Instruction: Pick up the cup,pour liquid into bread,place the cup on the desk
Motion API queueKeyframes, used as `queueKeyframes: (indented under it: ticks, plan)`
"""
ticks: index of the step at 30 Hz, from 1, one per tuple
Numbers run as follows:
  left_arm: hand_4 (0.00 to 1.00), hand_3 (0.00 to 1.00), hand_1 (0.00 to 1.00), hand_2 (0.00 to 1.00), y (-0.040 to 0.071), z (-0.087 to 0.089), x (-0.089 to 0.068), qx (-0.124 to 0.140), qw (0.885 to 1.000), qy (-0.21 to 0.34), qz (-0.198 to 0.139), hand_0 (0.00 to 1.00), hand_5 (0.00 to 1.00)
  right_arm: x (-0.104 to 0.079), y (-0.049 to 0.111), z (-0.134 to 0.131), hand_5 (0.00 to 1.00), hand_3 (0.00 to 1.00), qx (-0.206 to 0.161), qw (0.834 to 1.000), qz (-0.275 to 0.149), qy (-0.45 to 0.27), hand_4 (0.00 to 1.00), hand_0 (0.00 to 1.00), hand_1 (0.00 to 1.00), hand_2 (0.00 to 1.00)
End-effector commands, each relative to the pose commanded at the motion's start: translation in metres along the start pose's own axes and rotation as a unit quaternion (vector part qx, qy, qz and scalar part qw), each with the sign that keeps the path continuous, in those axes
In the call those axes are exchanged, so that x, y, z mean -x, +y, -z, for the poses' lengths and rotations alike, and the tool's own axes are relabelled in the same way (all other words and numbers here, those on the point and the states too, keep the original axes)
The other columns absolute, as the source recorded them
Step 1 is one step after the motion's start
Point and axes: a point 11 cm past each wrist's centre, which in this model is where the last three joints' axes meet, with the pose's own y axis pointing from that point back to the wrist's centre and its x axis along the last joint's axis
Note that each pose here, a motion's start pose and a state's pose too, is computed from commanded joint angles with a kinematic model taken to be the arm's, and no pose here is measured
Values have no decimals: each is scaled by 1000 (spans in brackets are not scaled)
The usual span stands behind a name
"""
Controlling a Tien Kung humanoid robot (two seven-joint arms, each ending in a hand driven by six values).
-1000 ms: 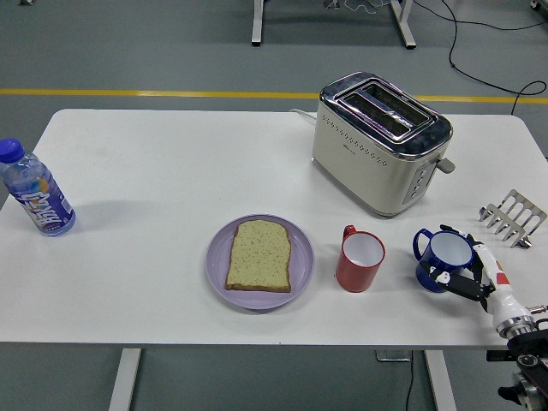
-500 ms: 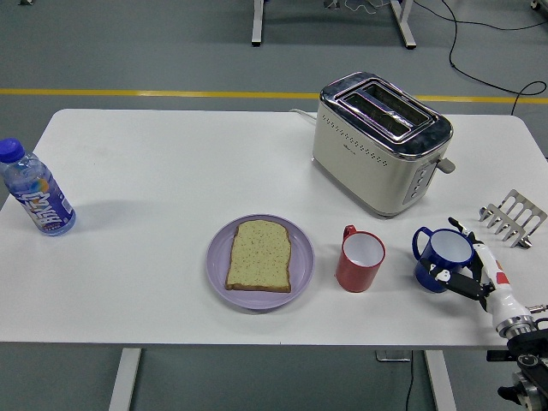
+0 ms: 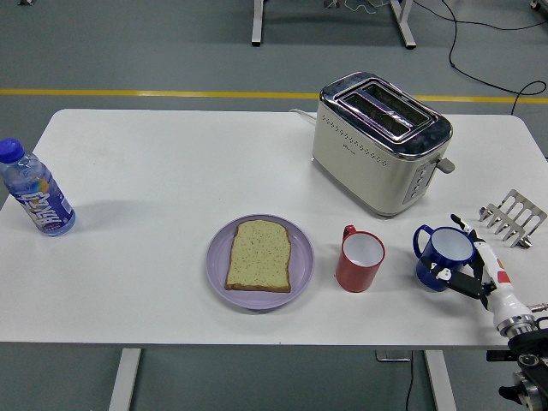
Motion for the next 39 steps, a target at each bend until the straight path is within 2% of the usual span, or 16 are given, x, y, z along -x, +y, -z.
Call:
queueKeyframes:
  ticks: [1, 6, 7, 24, 26, 33, 39]
  plan:
    - [396, 611, 756, 773, 0, 0, 0, 0, 1000, 0, 0, 690, 998, 0, 0, 0, 58, 998, 0, 1000, 1, 0, 883, 943, 794, 913]
    - [396, 611, 756, 773, 0, 0, 0, -1, 1000, -1, 0, 690, 998, 0, 1, -2, 58, 998, 3, 1000, 2, 3, 883, 943, 794, 913]
    - [396, 611, 756, 773, 0, 1, 0, -1, 1000, -1, 0, 690, 998, 0, 1, -2, 65, 998, 3, 1000, 2, 3, 894, 962, 843, 935]
    - [396, 611, 756, 773, 0, 2, -1, -3, 1000, -6, -2, 690, 998, -5, 4, 2, 56, 998, -4, 1000, -3, -3, 912, 989, 895, 998]
    - [396, 611, 756, 773, 0, 2, -1, -3, 1000, -7, -2, 690, 998, -4, 5, 5, 88, 998, -7, 1000, 2, -1, 932, 998, 905, 998]
    - [396, 611, 756, 773, 0, 3, -2, -3, 1000, -7, -3, 690, 998, -7, 6, 30, 97, 998, -31, 999, 2, -10, 933, 998, 914, 998]
    - [396, 611, 756, 773, 0, 1, -2, -2, 1000, -5, -2, 690, 998, -11, 1, 68, 110, 998, -77, 997, 8, -18, 939, 998, 913, 998]
